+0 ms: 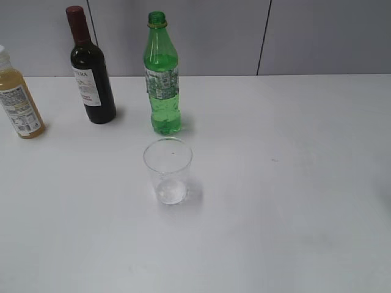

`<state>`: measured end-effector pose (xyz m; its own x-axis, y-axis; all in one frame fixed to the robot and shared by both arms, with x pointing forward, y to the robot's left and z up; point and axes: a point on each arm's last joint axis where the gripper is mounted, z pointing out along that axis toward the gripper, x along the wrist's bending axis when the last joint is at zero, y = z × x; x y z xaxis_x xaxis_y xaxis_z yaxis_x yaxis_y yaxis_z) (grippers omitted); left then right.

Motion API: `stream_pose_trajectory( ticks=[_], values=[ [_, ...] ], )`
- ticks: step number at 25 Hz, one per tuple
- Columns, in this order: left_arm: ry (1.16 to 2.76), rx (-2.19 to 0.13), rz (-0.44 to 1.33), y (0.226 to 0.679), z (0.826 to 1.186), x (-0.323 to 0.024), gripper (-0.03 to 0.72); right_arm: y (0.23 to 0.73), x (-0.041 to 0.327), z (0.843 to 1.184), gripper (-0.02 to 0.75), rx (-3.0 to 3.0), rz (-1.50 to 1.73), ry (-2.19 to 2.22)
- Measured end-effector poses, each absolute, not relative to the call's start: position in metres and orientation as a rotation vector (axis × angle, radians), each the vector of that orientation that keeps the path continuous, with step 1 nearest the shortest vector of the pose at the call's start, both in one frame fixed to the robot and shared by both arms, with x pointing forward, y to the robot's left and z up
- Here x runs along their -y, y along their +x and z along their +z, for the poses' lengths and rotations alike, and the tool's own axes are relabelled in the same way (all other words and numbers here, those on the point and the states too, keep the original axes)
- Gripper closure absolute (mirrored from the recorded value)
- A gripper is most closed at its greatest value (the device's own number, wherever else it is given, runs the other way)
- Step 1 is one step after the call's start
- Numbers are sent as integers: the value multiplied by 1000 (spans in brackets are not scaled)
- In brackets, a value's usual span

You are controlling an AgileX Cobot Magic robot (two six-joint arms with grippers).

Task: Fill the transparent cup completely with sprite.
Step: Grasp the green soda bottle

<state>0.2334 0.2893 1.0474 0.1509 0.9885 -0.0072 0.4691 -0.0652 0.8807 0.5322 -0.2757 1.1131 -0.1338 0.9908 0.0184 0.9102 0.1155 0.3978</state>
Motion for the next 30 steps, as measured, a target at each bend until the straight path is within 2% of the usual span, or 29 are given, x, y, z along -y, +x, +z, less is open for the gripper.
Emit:
stream_pose_trajectory(
  ticks=[5, 15, 24, 30],
  values=[
    [1651, -1424, 843, 233, 1047, -289, 198, 473, 280, 1125, 148, -2052, 581, 1803],
    [1651, -1424, 843, 233, 1047, -289, 198, 376, 286, 1083, 148, -1995, 648, 1755],
    [1651, -1424, 843, 233, 1047, -289, 198, 324, 289, 1045, 148, -1912, 744, 1685],
    [1651, -1424, 843, 233, 1047, -289, 198, 300, 291, 1038, 148, -1841, 823, 1619]
  ],
)
